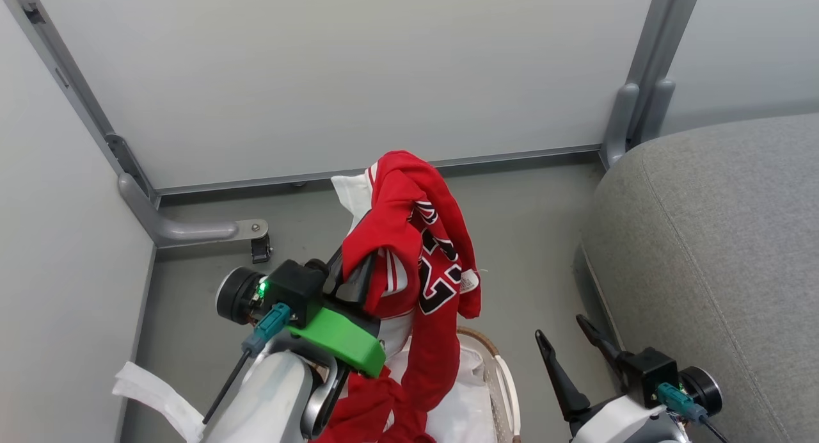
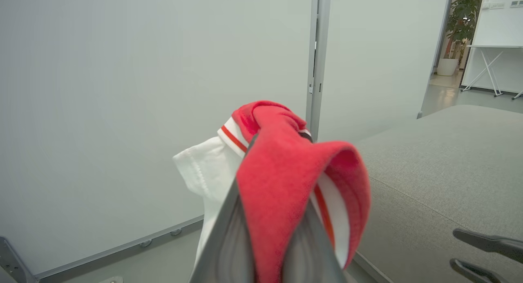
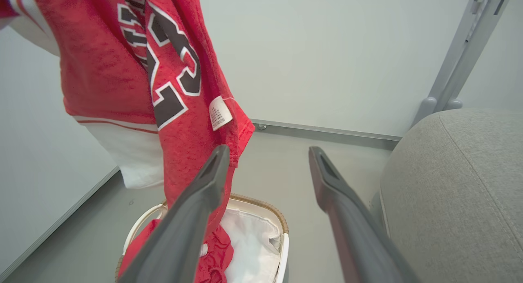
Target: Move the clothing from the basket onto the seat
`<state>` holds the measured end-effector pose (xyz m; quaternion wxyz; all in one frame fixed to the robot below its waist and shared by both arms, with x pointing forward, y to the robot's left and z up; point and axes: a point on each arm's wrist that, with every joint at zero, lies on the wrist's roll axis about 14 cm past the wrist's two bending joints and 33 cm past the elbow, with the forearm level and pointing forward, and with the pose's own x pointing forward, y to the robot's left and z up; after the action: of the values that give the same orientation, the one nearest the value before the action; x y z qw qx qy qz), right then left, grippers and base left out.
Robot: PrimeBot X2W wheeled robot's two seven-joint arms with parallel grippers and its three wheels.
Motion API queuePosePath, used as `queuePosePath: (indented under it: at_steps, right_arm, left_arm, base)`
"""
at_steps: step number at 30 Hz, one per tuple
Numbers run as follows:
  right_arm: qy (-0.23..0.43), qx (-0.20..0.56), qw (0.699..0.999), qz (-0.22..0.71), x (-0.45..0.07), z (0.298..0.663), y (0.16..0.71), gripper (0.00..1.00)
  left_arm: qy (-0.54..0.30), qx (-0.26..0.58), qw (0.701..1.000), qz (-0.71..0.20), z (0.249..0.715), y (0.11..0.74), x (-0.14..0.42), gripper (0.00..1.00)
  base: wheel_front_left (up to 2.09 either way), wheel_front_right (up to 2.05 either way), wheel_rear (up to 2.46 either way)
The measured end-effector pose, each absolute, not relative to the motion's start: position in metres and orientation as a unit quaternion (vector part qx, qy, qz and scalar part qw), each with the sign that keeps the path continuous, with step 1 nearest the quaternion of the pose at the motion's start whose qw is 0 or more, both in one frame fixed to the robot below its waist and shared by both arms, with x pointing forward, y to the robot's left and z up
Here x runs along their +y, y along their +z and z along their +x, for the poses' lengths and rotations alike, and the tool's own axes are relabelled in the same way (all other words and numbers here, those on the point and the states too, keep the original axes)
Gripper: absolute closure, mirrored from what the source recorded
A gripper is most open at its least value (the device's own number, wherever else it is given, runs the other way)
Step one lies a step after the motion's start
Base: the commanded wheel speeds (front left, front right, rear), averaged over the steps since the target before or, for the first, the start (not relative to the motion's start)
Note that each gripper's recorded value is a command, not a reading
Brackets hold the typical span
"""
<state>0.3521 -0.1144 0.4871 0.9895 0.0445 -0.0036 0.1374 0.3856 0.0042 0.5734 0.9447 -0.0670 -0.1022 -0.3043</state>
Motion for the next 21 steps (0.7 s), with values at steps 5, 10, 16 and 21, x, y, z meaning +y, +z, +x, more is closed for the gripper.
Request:
queuePosePath:
  at_steps: [5, 10, 16, 21]
  right_arm:
    - [0.189, -0.014, 0.982, 0.023, -0.086, 0.349, 0.494, 0.00]
    - [0.244, -0.047, 0.969, 0.009, -0.049, 0.356, 0.517, 0.00]
    - [0.329, -0.094, 0.939, -0.027, 0.006, 0.362, 0.547, 0.00]
    - [0.360, -0.104, 0.926, -0.057, 0.028, 0.366, 0.552, 0.00]
  left_arm:
    - [-0.306, -0.124, 0.941, -0.067, 0.383, 0.588, 0.003, 1.00]
    - [-0.314, -0.130, 0.938, -0.069, 0.380, 0.594, -0.002, 1.00]
    - [-0.326, -0.123, 0.935, -0.074, 0.372, 0.590, -0.008, 1.00]
    - [-0.328, -0.116, 0.934, -0.078, 0.367, 0.587, -0.009, 1.00]
  base:
    - [0.00, 0.00, 0.00]
    - [0.00, 0.00, 0.00]
    - [0.00, 0.00, 0.00]
    - [0.00, 0.00, 0.00]
